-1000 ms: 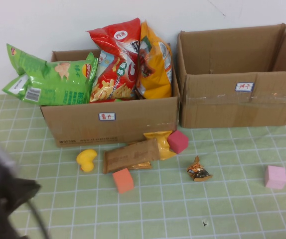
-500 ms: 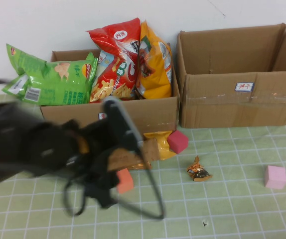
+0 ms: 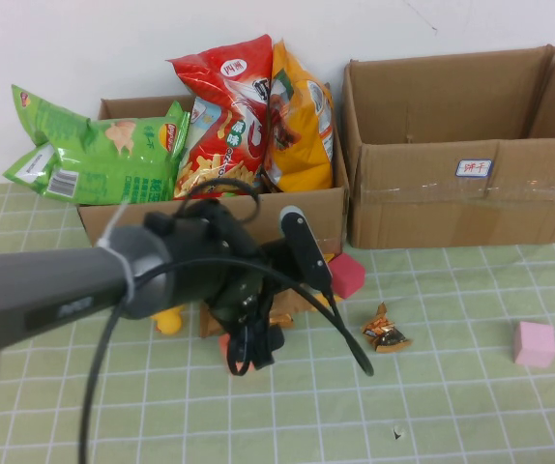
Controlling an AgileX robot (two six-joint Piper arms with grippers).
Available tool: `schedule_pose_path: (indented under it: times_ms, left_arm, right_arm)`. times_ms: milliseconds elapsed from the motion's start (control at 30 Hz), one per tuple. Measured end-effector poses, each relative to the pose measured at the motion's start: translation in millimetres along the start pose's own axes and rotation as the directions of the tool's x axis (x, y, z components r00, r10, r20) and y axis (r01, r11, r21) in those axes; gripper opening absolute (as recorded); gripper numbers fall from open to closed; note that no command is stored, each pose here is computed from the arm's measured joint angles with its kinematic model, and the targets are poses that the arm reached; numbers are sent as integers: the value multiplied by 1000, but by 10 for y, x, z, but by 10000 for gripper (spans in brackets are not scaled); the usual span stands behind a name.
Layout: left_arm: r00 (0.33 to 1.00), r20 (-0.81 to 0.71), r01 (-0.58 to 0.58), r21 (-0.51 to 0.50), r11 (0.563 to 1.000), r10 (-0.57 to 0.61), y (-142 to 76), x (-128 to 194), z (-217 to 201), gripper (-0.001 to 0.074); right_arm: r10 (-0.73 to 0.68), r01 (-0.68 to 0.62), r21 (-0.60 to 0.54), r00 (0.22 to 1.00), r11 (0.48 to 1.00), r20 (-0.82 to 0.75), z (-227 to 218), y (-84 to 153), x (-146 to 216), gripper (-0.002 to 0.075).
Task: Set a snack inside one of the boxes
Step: Pick up the biscuit
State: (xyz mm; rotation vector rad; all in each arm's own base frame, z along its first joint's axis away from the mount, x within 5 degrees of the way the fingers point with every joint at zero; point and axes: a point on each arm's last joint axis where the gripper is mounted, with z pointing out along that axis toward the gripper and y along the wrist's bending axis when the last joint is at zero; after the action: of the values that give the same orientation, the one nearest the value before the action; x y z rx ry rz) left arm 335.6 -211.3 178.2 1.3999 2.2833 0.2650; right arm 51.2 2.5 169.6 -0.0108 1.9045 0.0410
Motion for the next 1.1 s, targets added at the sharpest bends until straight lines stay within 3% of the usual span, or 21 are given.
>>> schedule_pose_path:
  times_ms: [167, 367, 633, 733, 867, 1100]
  left_arm:
    - [998, 58, -6, -60, 998, 9, 16, -78, 209, 631]
    - [987, 159, -4, -60, 998, 13, -27, -165, 354, 631]
    - [990, 139, -19, -49, 999, 26, -87, -140, 529, 608]
    - [990, 142, -11, -52, 999, 18, -81, -145, 526, 494]
    - [989, 147, 12, -57, 998, -4, -64, -158, 511, 258]
    - [992, 123, 42, -75, 996, -33, -59, -186, 376, 166]
  right_arm:
    - [0, 0, 0, 1000, 1000, 0, 0, 0, 0, -2]
    - [0, 0, 0, 1000, 1000, -2, 0, 0, 2, -2]
    - [0, 0, 0, 1000, 1000, -2, 0, 0, 2, -2]
    - [0, 0, 0, 1000, 1000, -2, 0, 0, 2, -2]
    - [0, 0, 0, 1000, 1000, -2, 0, 0, 2, -2]
    - [0, 0, 0, 1000, 1000, -2, 0, 0, 2, -2]
